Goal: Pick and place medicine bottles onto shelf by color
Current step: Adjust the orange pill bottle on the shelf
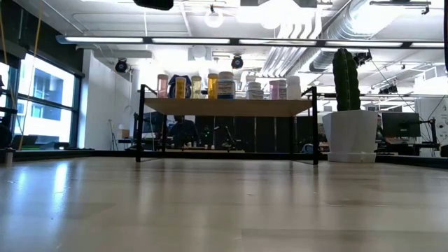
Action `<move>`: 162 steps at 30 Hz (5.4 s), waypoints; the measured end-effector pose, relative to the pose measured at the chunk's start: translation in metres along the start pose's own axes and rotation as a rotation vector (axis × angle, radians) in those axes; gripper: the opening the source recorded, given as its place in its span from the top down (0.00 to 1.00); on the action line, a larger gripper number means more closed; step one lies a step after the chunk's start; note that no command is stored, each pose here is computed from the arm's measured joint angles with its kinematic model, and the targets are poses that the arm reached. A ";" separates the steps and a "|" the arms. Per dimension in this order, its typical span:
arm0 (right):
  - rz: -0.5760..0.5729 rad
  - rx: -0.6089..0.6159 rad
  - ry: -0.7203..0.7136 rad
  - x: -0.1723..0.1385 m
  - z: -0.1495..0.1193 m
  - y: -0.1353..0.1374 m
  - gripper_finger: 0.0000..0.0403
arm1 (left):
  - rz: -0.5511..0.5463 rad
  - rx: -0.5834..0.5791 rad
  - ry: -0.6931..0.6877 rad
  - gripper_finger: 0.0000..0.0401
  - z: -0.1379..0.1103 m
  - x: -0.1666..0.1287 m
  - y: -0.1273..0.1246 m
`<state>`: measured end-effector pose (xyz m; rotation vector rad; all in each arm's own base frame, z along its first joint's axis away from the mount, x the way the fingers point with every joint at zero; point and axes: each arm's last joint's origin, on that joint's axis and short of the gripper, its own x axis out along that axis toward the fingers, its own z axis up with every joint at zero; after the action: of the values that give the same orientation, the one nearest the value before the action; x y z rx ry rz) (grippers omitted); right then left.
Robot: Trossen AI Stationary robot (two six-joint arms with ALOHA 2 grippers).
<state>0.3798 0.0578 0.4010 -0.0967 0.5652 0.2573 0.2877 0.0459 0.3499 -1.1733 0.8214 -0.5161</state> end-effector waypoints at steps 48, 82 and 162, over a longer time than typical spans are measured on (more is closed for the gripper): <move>-0.480 0.069 -0.441 -0.155 0.026 -0.081 0.33 | 0.503 0.797 -0.700 0.55 0.047 -0.046 -0.004; -0.088 0.137 -0.326 -0.142 0.002 -0.117 0.33 | 0.696 1.138 -0.732 0.55 0.047 -0.038 -0.015; -0.282 0.278 -0.099 -0.149 -0.027 -0.136 0.49 | 0.880 0.846 -0.816 0.31 0.035 -0.051 -0.010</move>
<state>0.2810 -0.1098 0.4613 0.1050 0.4771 -0.0913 0.2841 0.1007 0.3800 -0.1062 0.2624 0.3455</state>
